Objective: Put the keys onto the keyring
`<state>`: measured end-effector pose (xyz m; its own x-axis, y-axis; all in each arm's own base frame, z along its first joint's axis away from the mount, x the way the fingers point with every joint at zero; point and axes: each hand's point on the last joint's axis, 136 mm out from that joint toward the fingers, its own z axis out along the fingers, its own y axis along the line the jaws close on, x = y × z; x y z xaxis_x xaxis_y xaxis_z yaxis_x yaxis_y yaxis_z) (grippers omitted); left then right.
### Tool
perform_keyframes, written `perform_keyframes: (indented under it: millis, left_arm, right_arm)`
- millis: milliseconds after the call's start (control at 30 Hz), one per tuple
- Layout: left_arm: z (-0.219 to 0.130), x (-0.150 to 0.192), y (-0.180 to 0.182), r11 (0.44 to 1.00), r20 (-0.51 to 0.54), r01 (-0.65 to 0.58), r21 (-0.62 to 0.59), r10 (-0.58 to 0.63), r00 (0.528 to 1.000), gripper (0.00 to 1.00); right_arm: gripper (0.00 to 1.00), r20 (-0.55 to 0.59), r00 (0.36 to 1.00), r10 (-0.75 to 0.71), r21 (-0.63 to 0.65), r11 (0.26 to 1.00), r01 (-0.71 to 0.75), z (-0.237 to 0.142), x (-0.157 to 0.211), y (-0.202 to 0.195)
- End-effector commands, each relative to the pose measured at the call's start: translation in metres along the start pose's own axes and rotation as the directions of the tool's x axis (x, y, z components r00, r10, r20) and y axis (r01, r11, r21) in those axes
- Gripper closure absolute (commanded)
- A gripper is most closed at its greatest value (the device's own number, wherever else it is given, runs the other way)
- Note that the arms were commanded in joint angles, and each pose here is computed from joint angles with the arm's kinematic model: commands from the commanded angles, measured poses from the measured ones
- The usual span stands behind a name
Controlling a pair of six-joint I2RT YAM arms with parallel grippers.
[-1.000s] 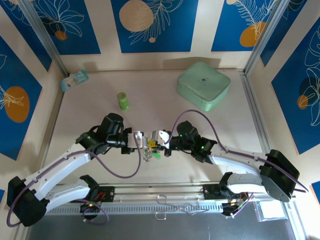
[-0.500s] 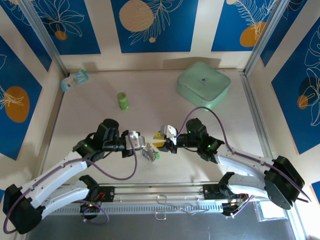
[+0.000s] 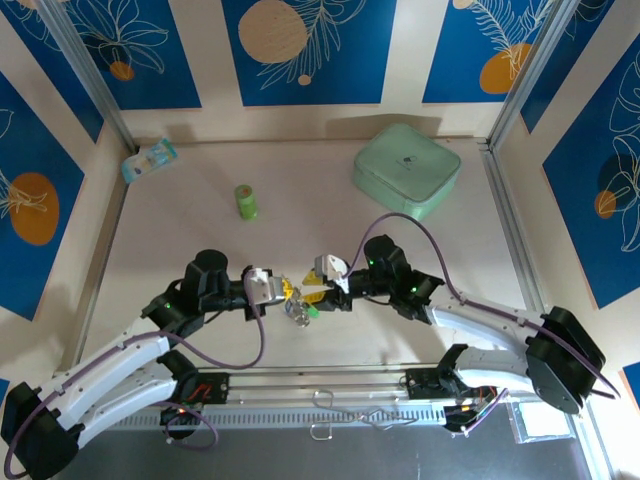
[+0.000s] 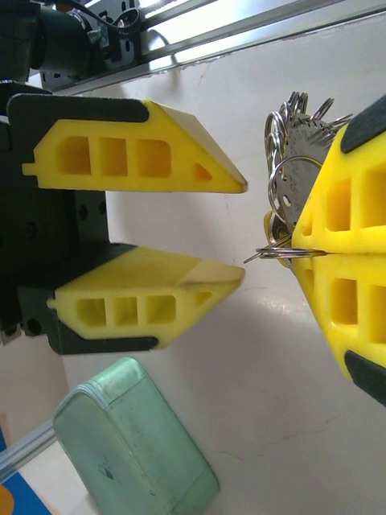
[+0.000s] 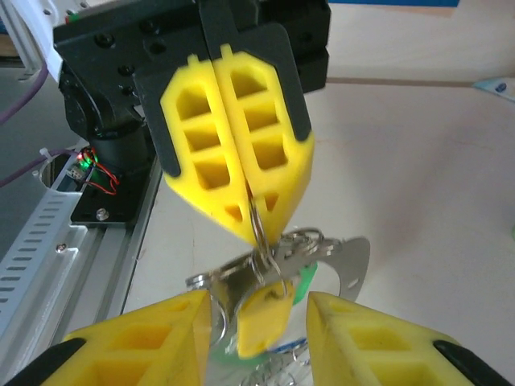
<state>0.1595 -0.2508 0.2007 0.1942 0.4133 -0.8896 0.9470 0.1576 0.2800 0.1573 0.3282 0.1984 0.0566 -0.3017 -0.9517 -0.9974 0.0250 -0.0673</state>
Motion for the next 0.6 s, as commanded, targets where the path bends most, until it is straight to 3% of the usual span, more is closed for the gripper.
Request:
perform_keyframes:
  millis: [0, 133, 300, 367, 500, 567]
  left_arm:
    - [-0.0021, -0.0145, -0.0068, 0.998, 0.073, -0.046, 0.031, 0.043, 0.996, 1.00]
    - [-0.0025, -0.0143, -0.0086, 0.997, 0.076, -0.072, 0.036, 0.069, 0.995, 1.00]
    - [-0.0032, -0.0189, -0.0070, 0.996, 0.087, -0.087, 0.032, 0.084, 0.993, 1.00]
    - [-0.0034, -0.0203, -0.0072, 0.995, 0.090, -0.093, 0.035, 0.089, 0.992, 1.00]
    - [-0.0031, -0.0218, -0.0084, 0.994, 0.095, -0.097, 0.046, 0.093, 0.991, 1.00]
    - [-0.0029, -0.0222, -0.0089, 0.994, 0.097, -0.100, 0.050, 0.095, 0.991, 1.00]
  right_arm:
    - [0.61, 0.011, 0.999, -0.048, -0.044, 0.998, 0.048, 0.0018, -0.0119, 0.0042]
    - [0.65, 0.002, 0.998, -0.065, -0.090, 0.994, 0.065, 0.0022, -0.0150, 0.0098]
    - [0.84, -0.030, 0.997, -0.077, -0.099, 0.992, 0.074, 0.0000, -0.0147, 0.0110]
    - [0.85, -0.041, 0.996, -0.080, -0.096, 0.992, 0.076, -0.0003, -0.0128, 0.0108]
    - [0.73, -0.058, 0.995, -0.082, -0.086, 0.993, 0.077, 0.0009, -0.0099, 0.0077]
    - [0.73, -0.060, 0.995, -0.082, -0.089, 0.993, 0.076, 0.0018, -0.0096, 0.0075]
